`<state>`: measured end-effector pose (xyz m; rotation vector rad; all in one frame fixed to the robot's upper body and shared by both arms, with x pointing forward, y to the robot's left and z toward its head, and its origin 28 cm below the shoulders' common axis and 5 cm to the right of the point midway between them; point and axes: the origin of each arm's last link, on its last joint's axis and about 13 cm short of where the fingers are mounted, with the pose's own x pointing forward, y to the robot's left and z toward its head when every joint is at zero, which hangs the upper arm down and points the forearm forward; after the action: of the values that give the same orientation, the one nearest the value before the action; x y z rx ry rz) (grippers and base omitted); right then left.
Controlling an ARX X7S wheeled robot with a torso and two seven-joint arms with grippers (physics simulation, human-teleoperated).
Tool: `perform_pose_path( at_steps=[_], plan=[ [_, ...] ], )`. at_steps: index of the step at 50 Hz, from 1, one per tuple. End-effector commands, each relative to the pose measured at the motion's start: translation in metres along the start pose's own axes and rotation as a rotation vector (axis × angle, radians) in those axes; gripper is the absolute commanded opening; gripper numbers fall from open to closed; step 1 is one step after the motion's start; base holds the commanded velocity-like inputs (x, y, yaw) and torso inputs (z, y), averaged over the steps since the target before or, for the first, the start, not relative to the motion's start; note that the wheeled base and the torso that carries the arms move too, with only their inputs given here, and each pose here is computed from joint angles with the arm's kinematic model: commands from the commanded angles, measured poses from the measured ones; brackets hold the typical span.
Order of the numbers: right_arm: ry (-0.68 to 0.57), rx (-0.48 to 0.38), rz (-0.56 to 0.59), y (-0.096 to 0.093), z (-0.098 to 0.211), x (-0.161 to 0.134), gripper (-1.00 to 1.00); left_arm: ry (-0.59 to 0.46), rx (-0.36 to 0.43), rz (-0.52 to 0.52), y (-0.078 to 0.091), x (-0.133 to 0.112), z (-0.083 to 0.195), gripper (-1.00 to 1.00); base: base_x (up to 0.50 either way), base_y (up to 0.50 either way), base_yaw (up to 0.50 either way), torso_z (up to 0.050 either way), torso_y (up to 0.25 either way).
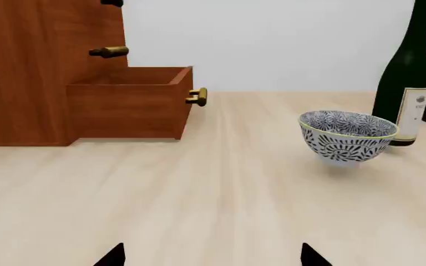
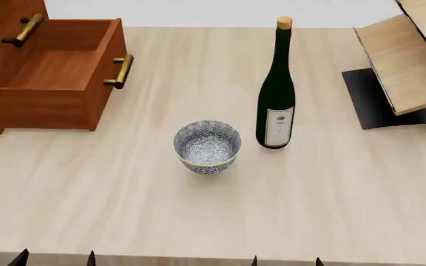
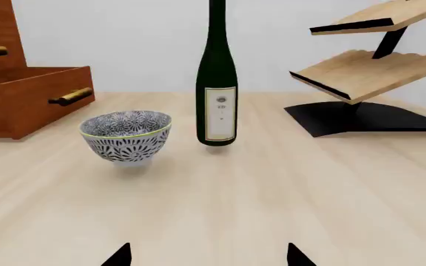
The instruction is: Close the bottom drawer of the cabinet and open the top drawer.
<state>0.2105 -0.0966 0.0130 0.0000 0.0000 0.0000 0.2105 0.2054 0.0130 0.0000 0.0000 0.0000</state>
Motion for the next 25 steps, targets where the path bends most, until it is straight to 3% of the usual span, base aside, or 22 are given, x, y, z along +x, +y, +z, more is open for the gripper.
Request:
perform_pose_path(
  at_steps=[1, 13, 15, 17, 20, 25],
  plan=[
    [0.0, 0.0, 0.0, 0.0, 0.0, 0.0, 1.0, 0.0, 0.0, 0.0, 0.0, 0.0, 0.0, 1.0, 0.0, 0.0, 0.0, 0.0, 0.0],
    [0.02, -0.005, -0.02, 0.002, -0.005, 0.005, 1.0, -0.005, -0.008, -0.016, -0.002, 0.002, 0.0, 1.0, 0.0, 0.0, 0.0, 0.0, 0.0],
    [0.026, -0.003, -0.016, 0.003, -0.005, 0.006, 1.0, -0.05, -0.008, -0.025, -0.002, 0.001, 0.003, 1.0, 0.0, 0.0, 0.0, 0.0, 0.0],
    [0.03, -0.01, -0.017, 0.003, -0.006, 0.006, 1.0, -0.03, -0.073, -0.036, -0.001, 0.0, 0.006, 1.0, 0.0, 0.0, 0.0, 0.0, 0.0],
    [0.031, -0.008, -0.015, 0.003, -0.005, 0.007, 1.0, -0.04, -0.031, -0.038, -0.001, 0.001, 0.009, 1.0, 0.0, 0.0, 0.0, 0.05, 0.0],
    [0.026, 0.001, -0.018, 0.003, -0.003, 0.007, 1.0, -0.056, -0.035, -0.043, -0.002, 0.0, 0.014, 1.0, 0.0, 0.0, 0.0, 0.05, 0.0]
  ],
)
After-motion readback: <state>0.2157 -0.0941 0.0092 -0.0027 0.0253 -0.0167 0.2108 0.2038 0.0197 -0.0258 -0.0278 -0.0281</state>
